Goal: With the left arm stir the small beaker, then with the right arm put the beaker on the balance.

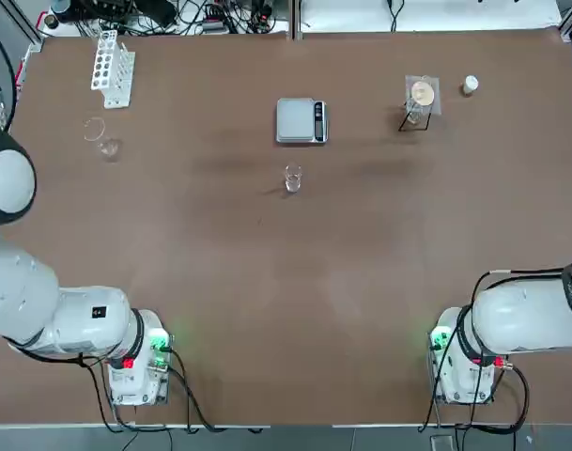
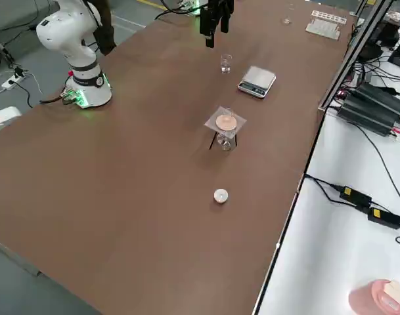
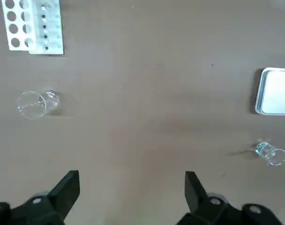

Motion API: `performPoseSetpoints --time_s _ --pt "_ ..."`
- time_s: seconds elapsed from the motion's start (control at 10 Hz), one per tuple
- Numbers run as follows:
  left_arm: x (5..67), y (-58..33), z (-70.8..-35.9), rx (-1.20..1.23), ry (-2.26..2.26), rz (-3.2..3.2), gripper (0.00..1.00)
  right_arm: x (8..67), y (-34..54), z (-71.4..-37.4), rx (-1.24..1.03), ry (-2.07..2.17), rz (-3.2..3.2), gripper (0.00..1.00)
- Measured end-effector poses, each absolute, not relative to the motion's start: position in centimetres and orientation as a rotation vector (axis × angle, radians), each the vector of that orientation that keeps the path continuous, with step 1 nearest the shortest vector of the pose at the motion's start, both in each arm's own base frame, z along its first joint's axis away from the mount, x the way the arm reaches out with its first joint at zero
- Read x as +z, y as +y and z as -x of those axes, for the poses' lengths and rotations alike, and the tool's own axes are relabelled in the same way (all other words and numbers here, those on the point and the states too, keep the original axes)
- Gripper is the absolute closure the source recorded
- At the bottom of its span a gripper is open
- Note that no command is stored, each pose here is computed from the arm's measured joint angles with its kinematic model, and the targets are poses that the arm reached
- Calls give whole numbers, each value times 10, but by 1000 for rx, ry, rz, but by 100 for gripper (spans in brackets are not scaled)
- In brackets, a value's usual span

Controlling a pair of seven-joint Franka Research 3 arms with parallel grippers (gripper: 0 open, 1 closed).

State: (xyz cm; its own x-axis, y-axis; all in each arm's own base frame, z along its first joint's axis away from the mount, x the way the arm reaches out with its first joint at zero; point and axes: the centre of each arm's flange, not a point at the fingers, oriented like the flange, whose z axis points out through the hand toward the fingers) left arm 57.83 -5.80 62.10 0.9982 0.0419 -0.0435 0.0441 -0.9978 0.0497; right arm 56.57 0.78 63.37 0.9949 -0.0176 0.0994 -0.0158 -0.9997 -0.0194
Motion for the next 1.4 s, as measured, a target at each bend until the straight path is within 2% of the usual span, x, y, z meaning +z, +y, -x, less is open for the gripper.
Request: performPoseSetpoints --time_s 0.4,1.0,1.4 --pt "589 -131 -581 -84 98 -3074 1 634 8 -566 -155 26 3119 0" --pt "526 -188 -577 -188 359 -2890 8 632 8 -566 -151 25 3119 0" --pt "455 -242 -564 -70 400 -2728 12 631 15 -566 -149 8 3119 0"
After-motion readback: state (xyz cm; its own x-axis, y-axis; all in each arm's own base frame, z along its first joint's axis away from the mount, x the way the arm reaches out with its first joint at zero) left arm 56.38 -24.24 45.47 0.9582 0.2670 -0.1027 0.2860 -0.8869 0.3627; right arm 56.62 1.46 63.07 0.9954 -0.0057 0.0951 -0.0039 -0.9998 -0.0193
